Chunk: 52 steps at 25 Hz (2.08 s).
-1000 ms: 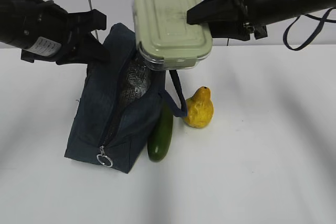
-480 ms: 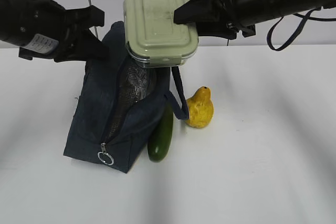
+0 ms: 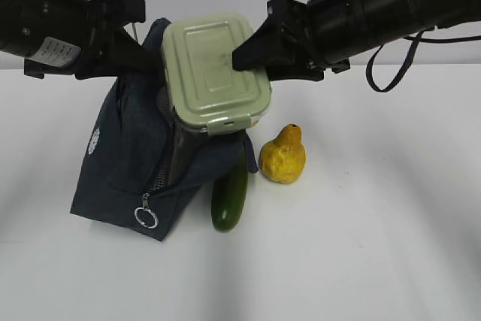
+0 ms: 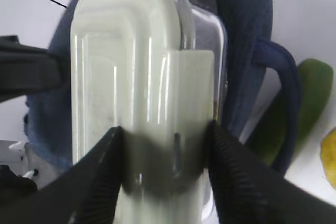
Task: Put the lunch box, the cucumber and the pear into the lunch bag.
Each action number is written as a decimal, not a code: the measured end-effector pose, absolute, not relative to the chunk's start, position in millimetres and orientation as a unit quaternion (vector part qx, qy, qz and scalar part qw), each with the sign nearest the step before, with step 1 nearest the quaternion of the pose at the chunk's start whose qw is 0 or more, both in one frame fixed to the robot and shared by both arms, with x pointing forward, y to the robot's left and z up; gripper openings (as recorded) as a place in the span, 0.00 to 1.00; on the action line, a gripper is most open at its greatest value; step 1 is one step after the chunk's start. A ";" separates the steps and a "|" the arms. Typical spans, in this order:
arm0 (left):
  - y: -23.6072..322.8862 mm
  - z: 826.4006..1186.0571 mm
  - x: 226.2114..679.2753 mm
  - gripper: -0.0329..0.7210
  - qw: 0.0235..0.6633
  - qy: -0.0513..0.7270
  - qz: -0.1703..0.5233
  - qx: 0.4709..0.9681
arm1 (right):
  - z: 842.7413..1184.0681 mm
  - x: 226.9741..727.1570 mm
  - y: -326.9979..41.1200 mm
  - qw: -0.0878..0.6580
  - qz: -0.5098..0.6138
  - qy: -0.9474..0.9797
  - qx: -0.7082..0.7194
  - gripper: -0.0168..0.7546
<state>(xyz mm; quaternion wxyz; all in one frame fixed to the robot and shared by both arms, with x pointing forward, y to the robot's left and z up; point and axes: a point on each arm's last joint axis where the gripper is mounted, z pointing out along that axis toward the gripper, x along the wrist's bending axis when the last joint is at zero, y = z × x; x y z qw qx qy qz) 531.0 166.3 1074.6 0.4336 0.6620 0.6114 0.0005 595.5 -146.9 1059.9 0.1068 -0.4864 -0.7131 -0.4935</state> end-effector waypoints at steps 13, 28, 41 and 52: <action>165.4 1075.9 531.7 0.05 0.442 0.617 -0.005 0.651 | 1048.6 592.7 -149.1 0.105 -0.439 -0.733 -0.509 0.51; 160.2 1080.5 530.9 0.05 0.469 0.616 -0.037 0.632 | 1027.8 602.5 -148.1 0.114 -0.422 -0.722 -0.537 0.51; 158.8 1080.5 529.2 0.05 0.469 0.610 -0.047 0.637 | 1027.0 599.9 -126.3 0.099 -0.433 -0.721 -0.532 0.51; 155.2 1083.2 527.4 0.05 0.482 0.600 -0.066 0.636 | 1023.1 592.5 -96.6 0.084 -0.438 -0.729 -0.519 0.51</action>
